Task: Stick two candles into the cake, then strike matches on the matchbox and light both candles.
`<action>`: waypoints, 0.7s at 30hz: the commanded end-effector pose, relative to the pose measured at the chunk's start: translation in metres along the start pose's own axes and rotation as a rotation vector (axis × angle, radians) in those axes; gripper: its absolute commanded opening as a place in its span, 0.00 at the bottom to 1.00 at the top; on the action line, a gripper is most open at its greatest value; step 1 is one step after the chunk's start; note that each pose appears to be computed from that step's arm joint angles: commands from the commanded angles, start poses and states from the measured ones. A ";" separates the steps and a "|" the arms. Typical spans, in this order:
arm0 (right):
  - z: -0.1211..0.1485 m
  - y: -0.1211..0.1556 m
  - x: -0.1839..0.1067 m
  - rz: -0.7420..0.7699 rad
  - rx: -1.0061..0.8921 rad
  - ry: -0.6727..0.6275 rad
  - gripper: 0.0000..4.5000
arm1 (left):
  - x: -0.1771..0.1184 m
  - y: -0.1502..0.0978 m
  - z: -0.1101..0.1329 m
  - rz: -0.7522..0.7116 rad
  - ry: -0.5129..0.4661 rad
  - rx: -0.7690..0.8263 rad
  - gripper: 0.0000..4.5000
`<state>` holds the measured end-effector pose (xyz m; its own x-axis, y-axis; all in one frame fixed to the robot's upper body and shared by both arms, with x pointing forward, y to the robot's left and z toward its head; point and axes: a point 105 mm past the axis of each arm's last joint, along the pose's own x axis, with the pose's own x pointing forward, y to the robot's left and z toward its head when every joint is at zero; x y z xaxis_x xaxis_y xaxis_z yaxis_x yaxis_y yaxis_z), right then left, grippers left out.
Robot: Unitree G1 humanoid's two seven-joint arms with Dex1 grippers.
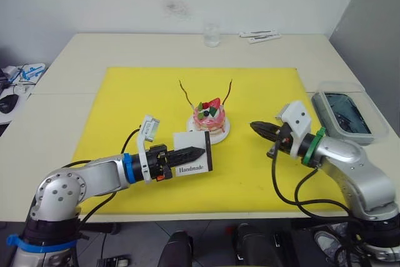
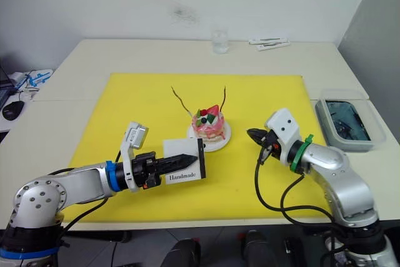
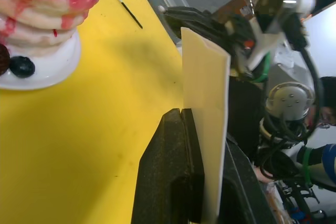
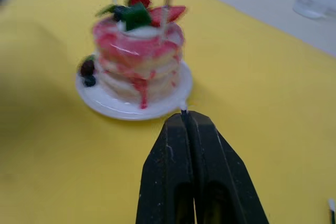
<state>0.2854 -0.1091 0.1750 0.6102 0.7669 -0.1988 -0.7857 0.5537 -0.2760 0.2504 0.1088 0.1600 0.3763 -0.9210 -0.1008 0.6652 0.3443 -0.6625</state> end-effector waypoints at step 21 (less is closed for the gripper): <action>0.042 0.047 0.017 0.366 -0.260 -0.056 0.00 | 0.018 0.002 0.007 -0.047 0.001 0.007 0.00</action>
<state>0.2548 -0.0589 0.1908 0.2852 0.9122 -0.2944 -0.9109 0.1623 -0.3794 0.2662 0.0969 0.1545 0.3625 -0.9271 -0.0950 0.6589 0.3270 -0.6775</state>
